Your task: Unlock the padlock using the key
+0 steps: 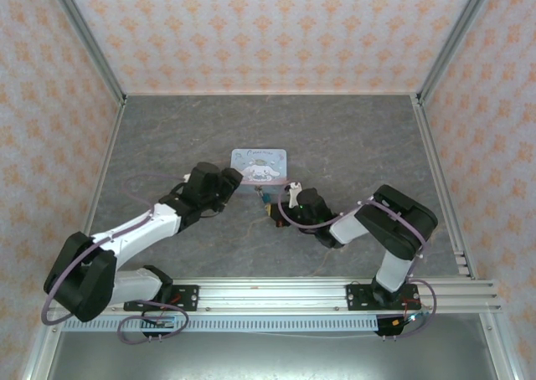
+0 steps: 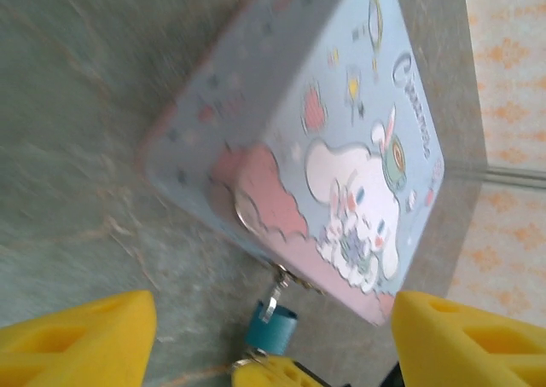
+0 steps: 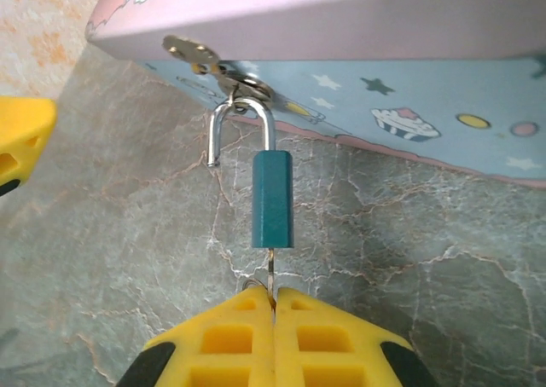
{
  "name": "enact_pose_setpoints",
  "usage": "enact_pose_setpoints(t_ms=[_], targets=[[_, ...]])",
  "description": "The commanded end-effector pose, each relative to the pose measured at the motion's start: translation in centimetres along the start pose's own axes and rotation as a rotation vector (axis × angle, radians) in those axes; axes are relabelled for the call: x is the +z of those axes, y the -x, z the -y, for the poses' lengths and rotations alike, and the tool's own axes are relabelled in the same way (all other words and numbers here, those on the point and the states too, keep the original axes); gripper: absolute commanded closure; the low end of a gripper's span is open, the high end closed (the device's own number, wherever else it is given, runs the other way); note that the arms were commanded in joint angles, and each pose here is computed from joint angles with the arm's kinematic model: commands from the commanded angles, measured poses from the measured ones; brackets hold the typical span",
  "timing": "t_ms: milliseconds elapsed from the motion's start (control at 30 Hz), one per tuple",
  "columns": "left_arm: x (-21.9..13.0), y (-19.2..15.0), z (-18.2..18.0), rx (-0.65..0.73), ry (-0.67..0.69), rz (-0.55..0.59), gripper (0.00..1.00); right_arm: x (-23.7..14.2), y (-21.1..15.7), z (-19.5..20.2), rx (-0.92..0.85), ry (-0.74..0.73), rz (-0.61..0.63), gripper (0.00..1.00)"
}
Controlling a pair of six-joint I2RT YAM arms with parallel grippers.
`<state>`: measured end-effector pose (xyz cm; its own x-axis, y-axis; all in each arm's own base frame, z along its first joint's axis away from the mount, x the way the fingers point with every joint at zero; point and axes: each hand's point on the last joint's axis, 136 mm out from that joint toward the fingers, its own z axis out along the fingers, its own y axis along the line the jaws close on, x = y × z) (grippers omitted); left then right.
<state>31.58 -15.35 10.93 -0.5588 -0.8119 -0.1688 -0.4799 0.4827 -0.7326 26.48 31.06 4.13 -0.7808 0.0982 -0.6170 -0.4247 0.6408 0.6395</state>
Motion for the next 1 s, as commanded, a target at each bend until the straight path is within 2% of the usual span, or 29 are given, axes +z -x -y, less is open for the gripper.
enact_pose_setpoints(t_ms=[0, 233, 467, 533, 800, 967], targets=[[-1.1, 2.6, -1.4, 0.060, 0.073, 0.066, 0.21, 0.2, 0.8, -0.5, 0.098, 0.055, 0.004, 1.00], [-0.5, 4.4, -0.3, 0.121, 0.092, 0.038, 0.15, -0.7, 1.6, 2.3, 0.181, -0.038, -0.002, 0.83], [1.9, 5.0, 0.9, 0.199, 0.111, 0.001, 0.13, -1.8, 2.4, 2.5, 0.155, -0.059, 0.028, 0.69], [2.7, 5.2, 0.7, 0.216, 0.139, -0.012, 0.13, -2.2, 2.8, 2.2, 0.133, -0.058, 0.041, 0.65], [5.4, 4.5, -1.5, 0.224, 0.217, -0.070, 0.15, -3.5, 4.7, 0.4, 0.084, -0.013, 0.112, 0.36], [5.8, 3.8, -4.1, 0.219, 0.277, -0.091, 0.17, -3.4, 5.6, -1.1, 0.090, 0.044, 0.113, 0.27]])
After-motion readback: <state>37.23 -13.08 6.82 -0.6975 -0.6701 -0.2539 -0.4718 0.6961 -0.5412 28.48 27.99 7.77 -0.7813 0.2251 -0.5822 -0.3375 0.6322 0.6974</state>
